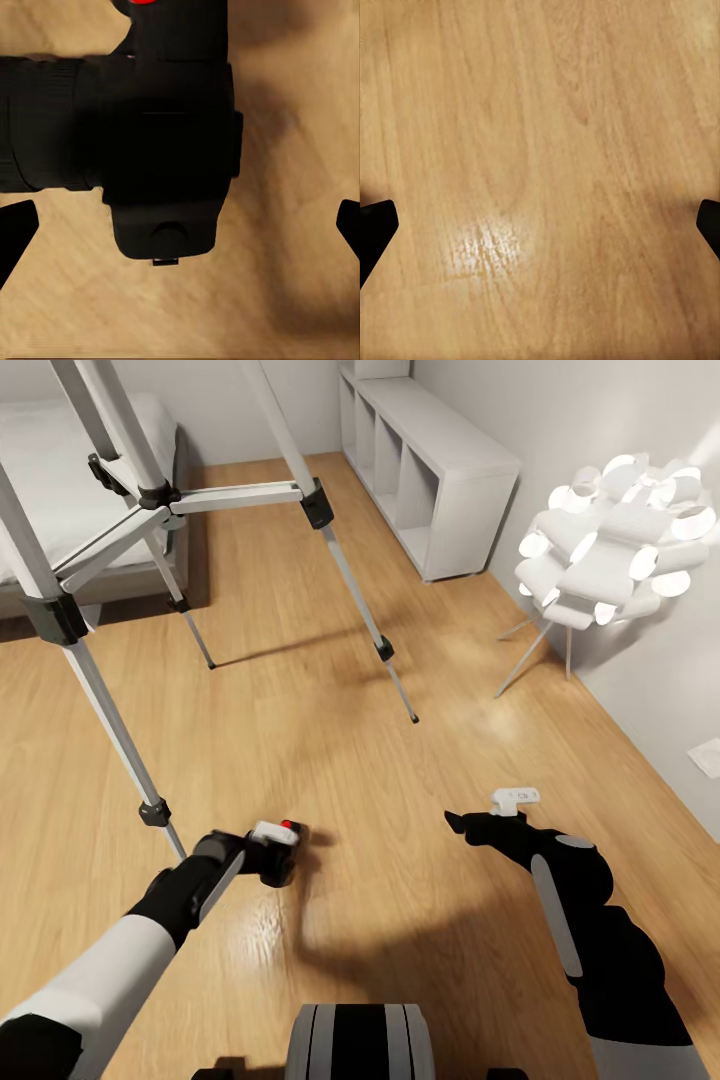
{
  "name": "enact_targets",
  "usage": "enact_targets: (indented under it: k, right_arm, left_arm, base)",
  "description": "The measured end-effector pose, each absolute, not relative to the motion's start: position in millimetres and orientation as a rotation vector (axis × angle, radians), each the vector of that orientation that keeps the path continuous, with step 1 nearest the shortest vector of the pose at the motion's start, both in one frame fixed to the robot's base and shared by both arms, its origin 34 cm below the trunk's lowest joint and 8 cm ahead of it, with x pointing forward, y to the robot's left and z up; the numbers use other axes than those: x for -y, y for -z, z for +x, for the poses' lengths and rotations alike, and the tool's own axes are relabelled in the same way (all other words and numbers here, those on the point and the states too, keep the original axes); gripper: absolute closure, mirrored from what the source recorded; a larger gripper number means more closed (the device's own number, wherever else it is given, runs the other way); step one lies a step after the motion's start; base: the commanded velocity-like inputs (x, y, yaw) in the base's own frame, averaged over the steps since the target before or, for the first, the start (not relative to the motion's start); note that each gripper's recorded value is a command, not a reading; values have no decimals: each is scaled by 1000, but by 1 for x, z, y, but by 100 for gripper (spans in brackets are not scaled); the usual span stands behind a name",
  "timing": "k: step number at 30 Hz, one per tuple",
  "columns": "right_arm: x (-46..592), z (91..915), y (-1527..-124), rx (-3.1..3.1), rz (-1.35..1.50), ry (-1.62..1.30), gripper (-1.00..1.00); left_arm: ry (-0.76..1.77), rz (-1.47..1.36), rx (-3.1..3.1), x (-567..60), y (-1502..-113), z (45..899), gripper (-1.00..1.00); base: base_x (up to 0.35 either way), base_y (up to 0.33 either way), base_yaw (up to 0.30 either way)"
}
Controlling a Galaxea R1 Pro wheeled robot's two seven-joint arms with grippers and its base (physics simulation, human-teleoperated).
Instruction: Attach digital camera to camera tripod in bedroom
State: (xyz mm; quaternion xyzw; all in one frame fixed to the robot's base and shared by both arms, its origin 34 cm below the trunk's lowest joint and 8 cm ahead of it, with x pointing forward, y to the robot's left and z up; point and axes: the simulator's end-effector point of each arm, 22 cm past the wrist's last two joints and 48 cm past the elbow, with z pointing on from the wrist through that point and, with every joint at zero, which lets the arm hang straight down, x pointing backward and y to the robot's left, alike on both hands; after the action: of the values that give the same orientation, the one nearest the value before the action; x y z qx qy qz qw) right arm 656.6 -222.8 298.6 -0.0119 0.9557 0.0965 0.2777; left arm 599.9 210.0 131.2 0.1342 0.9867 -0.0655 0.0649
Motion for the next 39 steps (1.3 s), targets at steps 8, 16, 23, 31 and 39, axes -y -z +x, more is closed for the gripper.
enact_targets:
  k: [8, 16, 23, 31, 39]
  right_arm:
    - [222, 656, -298, -2568, -33, -260, -100]
    - [221, 656, -298, -2568, -33, -261, -100]
    - [221, 653, -291, -2581, -32, -262, -100]
    - [221, 646, -272, -2613, -28, -265, -100]
    - [223, 639, -252, -2646, -25, -264, -100]
  left_arm:
    - [198, 403, -2983, -224, -133, 602, -100]
    - [205, 404, -2976, -227, -136, 608, -100]
    - [212, 406, -2984, -226, -130, 607, -100]
    - [223, 408, -3014, -225, -113, 596, -100]
    - [232, 410, -3042, -225, -96, 585, -100]
  base:
    - [0, 0, 0]
    - [0, 0, 0]
    - [0, 0, 0]
    - [0, 0, 0]
    - [0, 0, 0]
